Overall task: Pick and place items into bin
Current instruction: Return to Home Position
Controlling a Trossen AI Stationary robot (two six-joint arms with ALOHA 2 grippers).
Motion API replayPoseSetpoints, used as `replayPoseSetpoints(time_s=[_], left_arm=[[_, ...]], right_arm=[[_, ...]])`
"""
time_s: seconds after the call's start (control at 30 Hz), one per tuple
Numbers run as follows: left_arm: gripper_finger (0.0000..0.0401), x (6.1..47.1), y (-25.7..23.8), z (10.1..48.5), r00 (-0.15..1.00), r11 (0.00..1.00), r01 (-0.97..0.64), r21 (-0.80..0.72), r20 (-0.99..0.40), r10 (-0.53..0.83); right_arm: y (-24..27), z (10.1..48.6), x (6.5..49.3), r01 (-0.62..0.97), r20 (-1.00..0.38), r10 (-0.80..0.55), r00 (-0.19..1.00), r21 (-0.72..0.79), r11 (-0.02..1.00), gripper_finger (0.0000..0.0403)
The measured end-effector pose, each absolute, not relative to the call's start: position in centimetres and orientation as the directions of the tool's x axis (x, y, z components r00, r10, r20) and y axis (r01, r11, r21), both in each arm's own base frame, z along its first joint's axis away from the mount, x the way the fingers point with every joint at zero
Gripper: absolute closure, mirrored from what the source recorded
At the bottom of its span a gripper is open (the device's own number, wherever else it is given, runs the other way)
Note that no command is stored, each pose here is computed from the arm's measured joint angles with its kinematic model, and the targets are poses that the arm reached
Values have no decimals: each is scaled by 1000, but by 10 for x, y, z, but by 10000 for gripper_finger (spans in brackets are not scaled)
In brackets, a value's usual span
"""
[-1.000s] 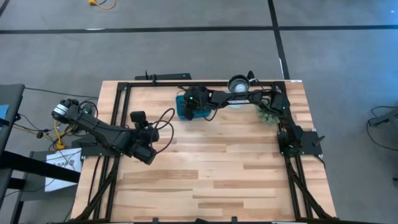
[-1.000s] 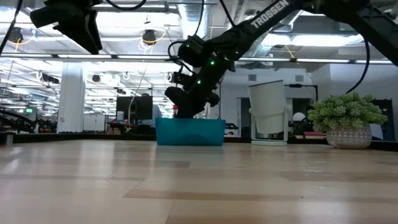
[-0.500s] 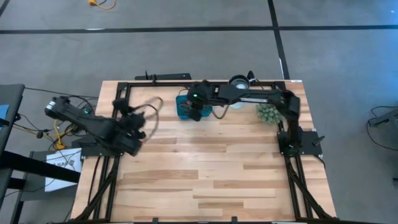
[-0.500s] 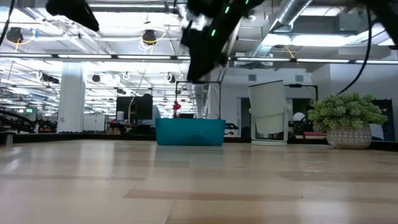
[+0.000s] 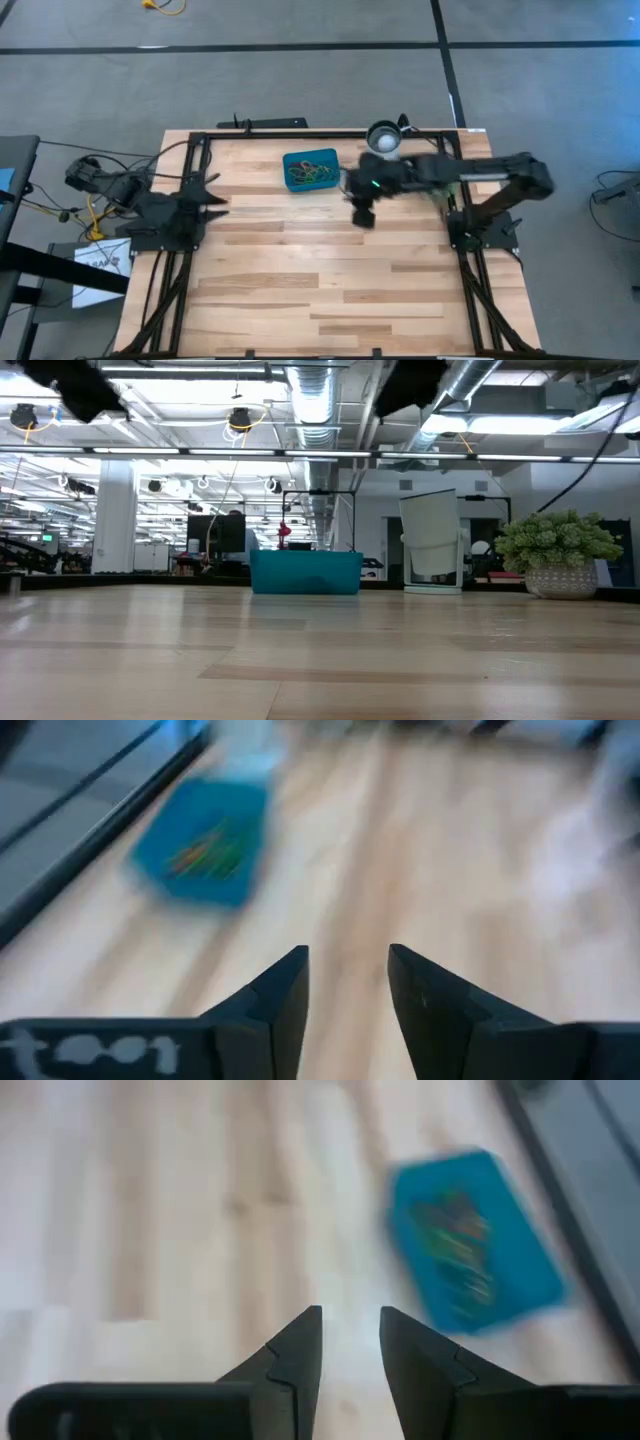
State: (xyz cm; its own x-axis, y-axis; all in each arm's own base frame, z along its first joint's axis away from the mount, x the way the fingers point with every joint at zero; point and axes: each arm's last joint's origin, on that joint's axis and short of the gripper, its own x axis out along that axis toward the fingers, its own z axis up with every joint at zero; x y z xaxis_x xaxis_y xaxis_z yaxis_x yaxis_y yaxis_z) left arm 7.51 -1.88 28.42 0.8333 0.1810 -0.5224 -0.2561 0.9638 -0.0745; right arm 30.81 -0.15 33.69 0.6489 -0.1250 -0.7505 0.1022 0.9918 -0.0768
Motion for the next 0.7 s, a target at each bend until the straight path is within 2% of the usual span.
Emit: replayPoseSetpoints(time_s=[0.03,0.1,0.27,0.33,0.43,0.5,0.6,0.7], left_arm=[[272,79,-21,285,872,969,-224,-102,-465,153],[272,87,-25,283,924,987,-152,-58,-362,122],[272,102,-34,264,968,994,3,106,-251,24],[272,102,-34,257,960,989,-8,144,-274,47],[272,95,-27,265,969,983,-111,145,-206,140],[272,87,-24,268,975,983,-127,130,-168,149],[272,81,-24,267,998,999,-14,50,-68,18],[272,85,-30,250,989,990,128,54,66,-131]], right_arm=[[6,330,299,66,-724,-85,684,-55,996,303],[18,316,279,-4,-665,-11,746,-22,1000,303],[30,280,226,-59,-501,80,862,58,997,303],[30,268,202,-63,-465,94,880,83,995,303],[31,257,176,-80,-393,124,911,127,989,303],[31,253,162,-101,-347,141,927,130,986,303],[31,244,148,-141,-272,155,950,71,988,303],[30,230,140,-162,-210,167,963,43,986,303]])
